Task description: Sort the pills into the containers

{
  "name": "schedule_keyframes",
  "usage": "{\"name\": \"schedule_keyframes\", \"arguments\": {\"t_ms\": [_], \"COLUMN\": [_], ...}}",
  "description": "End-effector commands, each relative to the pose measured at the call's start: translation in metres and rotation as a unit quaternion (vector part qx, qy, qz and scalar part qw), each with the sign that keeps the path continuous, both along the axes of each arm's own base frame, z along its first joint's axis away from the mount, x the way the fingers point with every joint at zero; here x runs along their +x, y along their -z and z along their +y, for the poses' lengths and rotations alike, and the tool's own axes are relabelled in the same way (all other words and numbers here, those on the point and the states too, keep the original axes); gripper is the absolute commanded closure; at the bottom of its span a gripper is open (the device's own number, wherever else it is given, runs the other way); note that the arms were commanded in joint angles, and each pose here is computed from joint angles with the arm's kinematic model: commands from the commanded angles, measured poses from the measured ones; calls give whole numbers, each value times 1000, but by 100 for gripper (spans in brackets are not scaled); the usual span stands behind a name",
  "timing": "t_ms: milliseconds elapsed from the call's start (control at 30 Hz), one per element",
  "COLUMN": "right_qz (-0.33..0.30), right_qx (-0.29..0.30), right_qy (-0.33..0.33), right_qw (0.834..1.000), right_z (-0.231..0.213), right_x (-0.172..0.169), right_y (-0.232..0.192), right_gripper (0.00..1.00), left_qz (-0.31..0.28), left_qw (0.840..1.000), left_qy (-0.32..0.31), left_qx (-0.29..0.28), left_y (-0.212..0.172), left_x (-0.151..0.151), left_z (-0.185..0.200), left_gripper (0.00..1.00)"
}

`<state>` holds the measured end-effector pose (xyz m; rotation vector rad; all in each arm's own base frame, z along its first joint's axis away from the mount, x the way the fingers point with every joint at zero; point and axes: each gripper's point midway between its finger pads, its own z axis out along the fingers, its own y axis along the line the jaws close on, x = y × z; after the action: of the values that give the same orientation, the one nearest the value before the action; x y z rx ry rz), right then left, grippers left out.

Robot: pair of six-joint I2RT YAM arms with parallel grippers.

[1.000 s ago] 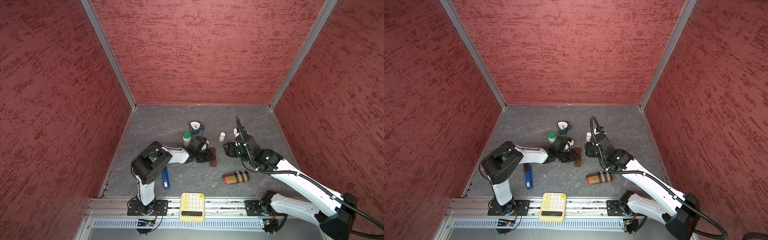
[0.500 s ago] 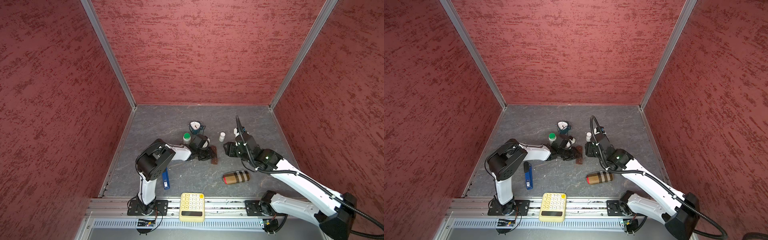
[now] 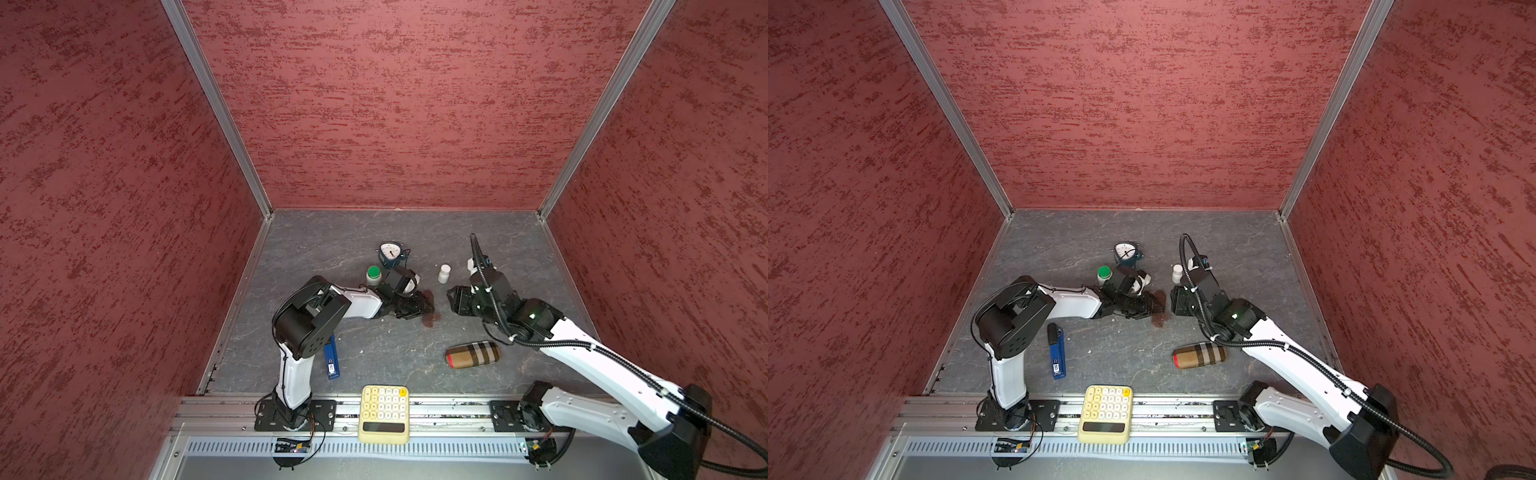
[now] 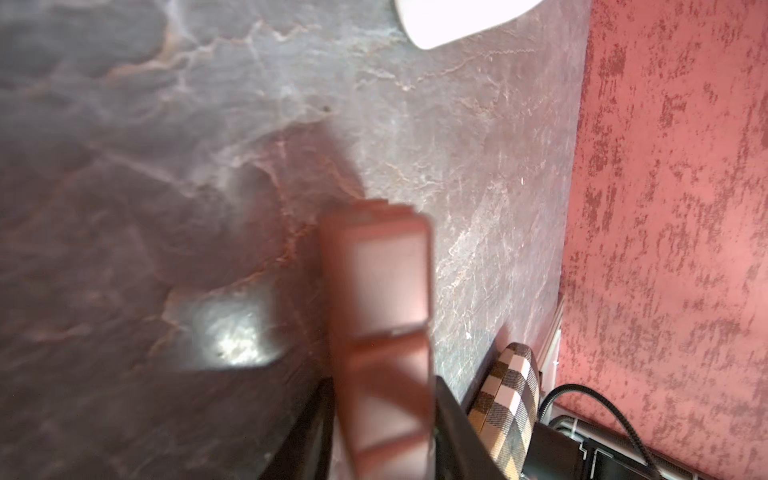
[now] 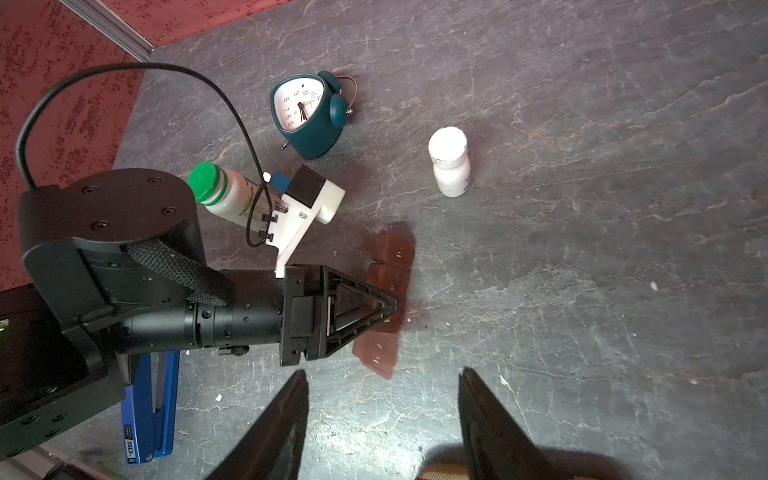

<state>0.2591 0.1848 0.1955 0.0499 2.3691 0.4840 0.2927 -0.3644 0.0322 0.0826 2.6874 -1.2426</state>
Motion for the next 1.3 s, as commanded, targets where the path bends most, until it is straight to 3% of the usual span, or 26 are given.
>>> {"name": "schedule_keyframes", "arguments": {"t_ms": [0,400,467,700,967,1267], "right_qz": [3,1,2,6,20,37], "right_qx": [1,4,4,2,4,6], "right_qy": [3,4,4,4,13,14], "right_qw": [1000,1000,1000,1000,1000,999], "right_z": [-1,-1,-1,-1,-1,1], "right_x": [2,1,1,1,1,0], "right_y": [0,-2,-2,0,4,11], "right_gripper": [41,41,41,41,40,41], "left_qz": [12,5,1,-34,-97,-117], "left_qw": [999,998,998,997,992,988], "left_qy": [-8,-17,-18,-24,-23,-17], "left_qx": [31,53,60,61,77,95], "left_y": [13,10,9,-20,-69,-89], "left_x": [-2,-1,0,0,-5,-19], "left_z": [15,29,31,38,51,68], "left_gripper": [52,43,38,29,29,33]}}
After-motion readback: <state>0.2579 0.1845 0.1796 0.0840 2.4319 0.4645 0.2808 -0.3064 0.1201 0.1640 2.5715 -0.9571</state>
